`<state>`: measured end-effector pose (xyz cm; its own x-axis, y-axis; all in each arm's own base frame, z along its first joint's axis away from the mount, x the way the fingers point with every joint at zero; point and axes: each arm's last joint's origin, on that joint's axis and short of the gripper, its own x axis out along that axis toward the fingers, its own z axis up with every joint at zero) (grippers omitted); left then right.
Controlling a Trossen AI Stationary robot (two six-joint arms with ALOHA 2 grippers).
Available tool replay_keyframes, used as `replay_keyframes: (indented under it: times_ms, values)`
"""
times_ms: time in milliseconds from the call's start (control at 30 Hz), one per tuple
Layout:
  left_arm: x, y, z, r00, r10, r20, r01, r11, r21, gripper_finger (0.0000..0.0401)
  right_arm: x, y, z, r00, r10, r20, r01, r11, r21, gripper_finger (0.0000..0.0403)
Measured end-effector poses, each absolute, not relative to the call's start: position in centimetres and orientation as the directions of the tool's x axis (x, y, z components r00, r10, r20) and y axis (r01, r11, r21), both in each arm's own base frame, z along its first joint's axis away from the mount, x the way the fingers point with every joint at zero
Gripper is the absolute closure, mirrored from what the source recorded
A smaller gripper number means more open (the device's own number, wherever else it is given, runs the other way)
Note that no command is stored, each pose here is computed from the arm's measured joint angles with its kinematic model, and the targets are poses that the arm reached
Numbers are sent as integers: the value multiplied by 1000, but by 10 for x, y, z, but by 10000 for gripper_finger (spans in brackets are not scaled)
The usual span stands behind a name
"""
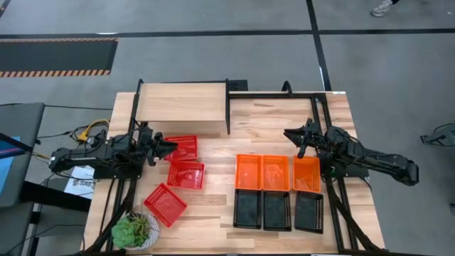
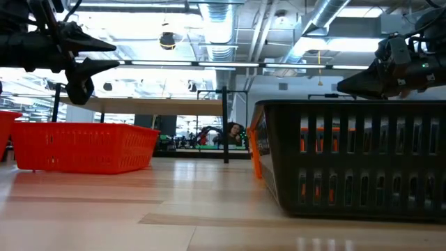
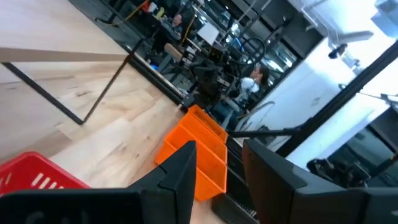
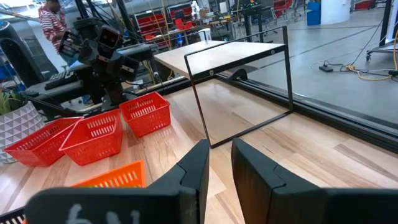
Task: Stack baskets on shelf by color
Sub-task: Put the left orange bin on the shelf
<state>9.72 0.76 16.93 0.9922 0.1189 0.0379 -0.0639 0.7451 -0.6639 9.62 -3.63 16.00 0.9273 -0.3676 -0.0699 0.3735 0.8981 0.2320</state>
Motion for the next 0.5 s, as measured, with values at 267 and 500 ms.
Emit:
replay_keyframes:
  times_ms: [267,500]
  values:
    - [96,12,177,953,280,114,-63,553,-831,282,96,-36,160,927,-368,-70,373,898,232,310]
    - [91,13,197,908,320,269,80,498,-863,271,96,-36,160,928,-367,-70,373,898,232,310]
